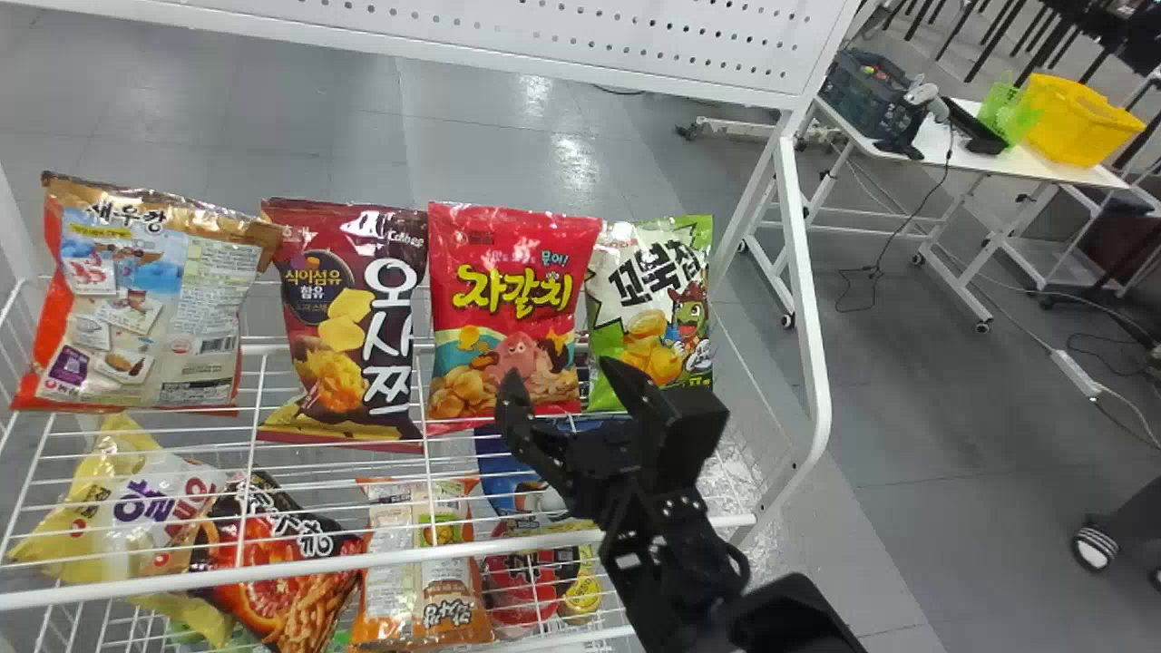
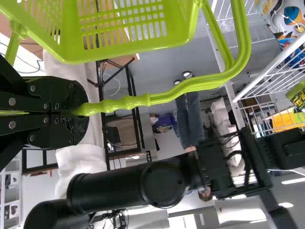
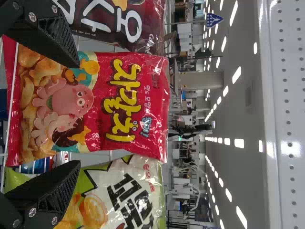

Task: Hold basket handle with left hand then pick Jagalchi snack with right hand and place into basket

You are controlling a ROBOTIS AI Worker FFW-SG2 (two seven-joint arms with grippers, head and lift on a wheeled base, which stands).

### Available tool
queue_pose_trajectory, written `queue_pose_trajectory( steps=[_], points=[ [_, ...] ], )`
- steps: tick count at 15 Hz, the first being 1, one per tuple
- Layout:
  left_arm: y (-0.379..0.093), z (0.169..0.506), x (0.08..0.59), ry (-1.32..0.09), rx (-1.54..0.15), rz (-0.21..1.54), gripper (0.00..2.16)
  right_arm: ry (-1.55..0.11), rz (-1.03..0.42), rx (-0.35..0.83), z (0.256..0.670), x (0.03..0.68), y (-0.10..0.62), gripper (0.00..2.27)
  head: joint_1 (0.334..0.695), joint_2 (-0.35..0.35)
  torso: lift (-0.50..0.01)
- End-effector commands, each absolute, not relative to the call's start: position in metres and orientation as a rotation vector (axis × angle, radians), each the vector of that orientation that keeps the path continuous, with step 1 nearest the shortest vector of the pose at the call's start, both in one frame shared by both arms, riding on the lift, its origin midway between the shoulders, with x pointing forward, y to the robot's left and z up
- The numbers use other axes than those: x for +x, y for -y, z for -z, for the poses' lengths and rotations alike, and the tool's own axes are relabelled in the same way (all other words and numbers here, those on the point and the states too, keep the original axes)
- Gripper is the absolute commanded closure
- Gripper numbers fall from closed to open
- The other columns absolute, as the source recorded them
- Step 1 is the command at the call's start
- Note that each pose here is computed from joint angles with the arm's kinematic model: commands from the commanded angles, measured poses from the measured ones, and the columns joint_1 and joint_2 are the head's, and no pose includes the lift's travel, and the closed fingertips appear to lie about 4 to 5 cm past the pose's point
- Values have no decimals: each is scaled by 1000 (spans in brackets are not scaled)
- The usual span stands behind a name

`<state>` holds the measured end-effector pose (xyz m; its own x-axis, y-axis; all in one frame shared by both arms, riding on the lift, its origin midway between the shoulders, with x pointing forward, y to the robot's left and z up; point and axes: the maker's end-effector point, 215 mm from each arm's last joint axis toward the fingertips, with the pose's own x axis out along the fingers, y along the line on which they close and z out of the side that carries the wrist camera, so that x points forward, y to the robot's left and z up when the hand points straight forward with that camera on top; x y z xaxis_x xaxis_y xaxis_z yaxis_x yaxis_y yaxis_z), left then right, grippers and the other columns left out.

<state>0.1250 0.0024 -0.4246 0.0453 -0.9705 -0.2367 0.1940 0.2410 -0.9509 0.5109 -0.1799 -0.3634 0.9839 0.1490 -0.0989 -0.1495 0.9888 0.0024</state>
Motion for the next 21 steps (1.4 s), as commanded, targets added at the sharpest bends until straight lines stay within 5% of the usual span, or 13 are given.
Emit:
queue_pose_trajectory(
  steps=[1, 13, 14, 16, 17, 21],
  points=[
    [-6, 428, 126, -1158, -905, 1092, 1214, -103, -161, -21, 365, 532, 167, 87, 695, -329, -10],
    [-12, 432, 133, -1157, -916, 1085, 1214, -159, -154, -99, 382, 586, 156, 171, 695, -226, -10],
    [-12, 433, 132, -1158, -915, 1085, 1214, -164, -153, -100, 385, 586, 157, 380, 695, -226, -10],
    [-12, 433, 133, -1157, -914, 1085, 1214, -196, -159, -94, 393, 586, 160, 1541, 695, -227, -10],
    [-11, 432, 133, -1157, -913, 1087, 1214, -199, -162, -90, 391, 586, 163, 1818, 695, -229, -10],
    [-9, 433, 135, -1158, -906, 1089, 1214, -171, -175, -92, 378, 574, 162, 1949, 695, -240, -10]
  ],
)
